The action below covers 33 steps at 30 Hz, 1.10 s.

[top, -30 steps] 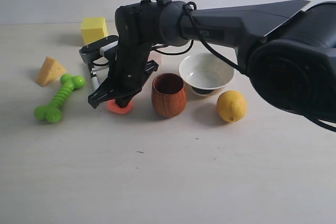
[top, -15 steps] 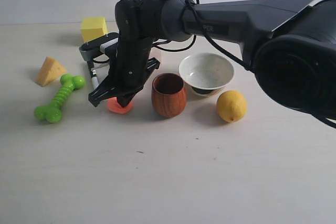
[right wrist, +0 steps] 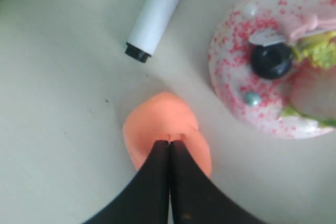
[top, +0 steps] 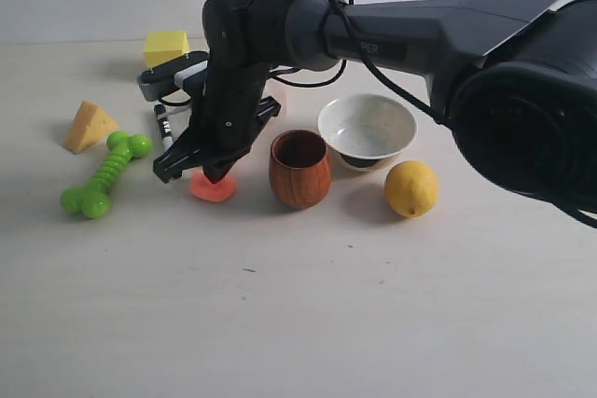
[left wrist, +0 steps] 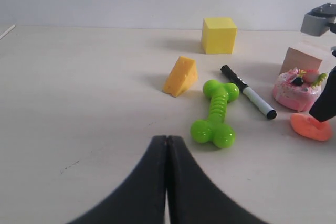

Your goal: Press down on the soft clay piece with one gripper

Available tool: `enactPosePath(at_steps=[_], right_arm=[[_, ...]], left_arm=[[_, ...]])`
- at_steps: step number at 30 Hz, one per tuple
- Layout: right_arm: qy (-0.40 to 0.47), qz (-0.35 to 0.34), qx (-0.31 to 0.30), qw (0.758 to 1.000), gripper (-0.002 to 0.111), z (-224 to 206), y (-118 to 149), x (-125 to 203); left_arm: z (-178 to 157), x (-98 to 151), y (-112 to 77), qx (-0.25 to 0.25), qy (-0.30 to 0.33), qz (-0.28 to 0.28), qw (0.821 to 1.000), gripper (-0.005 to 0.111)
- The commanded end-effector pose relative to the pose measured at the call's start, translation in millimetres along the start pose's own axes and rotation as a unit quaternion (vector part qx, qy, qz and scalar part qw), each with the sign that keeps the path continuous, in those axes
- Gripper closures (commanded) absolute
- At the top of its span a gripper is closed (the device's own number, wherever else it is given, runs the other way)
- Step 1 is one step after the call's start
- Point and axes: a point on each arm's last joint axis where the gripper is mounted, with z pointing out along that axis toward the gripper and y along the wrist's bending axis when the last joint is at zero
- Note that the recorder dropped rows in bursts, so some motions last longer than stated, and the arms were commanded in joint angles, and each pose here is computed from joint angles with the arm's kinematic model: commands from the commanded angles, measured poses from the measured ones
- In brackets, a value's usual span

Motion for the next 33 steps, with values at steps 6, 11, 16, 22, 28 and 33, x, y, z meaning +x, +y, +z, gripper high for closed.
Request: enactPosePath(at_steps=[6, 11, 16, 22, 28, 33], right_arm=[[-0.078, -0.011, 0.01, 0.997, 0.108, -48.4, 5.1, -21.9], [-0.119, -0.009, 0.019, 0.993, 0.108, -67.5, 6.1, -28.8], [-0.144, -0.014, 0.031, 0.989, 0.108, -90.4, 7.1, -31.6], [-0.181, -0.016, 0.059, 0.982, 0.108, -119.1, 5.8, -35.0], [-0.221, -0.013, 0.057, 0.974, 0.108, -134.0, 8.2, -34.4], [-0.246, -0.01, 0.058, 0.967, 0.108, -138.1, 9.1, -18.2]], left_arm=[[0.2, -0.2, -0.5, 0.004, -0.005, 0.001, 1.0, 0.107], [0.2, -0.2, -0.5, 0.004, -0.005, 0.001, 1.0, 0.107], [0.2, -0.2, -0.5, 0.004, -0.005, 0.001, 1.0, 0.107], [0.2, -0.2, -0.5, 0.004, -0.005, 0.001, 1.0, 0.107], [0.2, -0.2, -0.5, 0.004, -0.005, 0.001, 1.0, 0.107], [0.2, -0.2, -0.5, 0.004, -0.005, 0.001, 1.0, 0.107]])
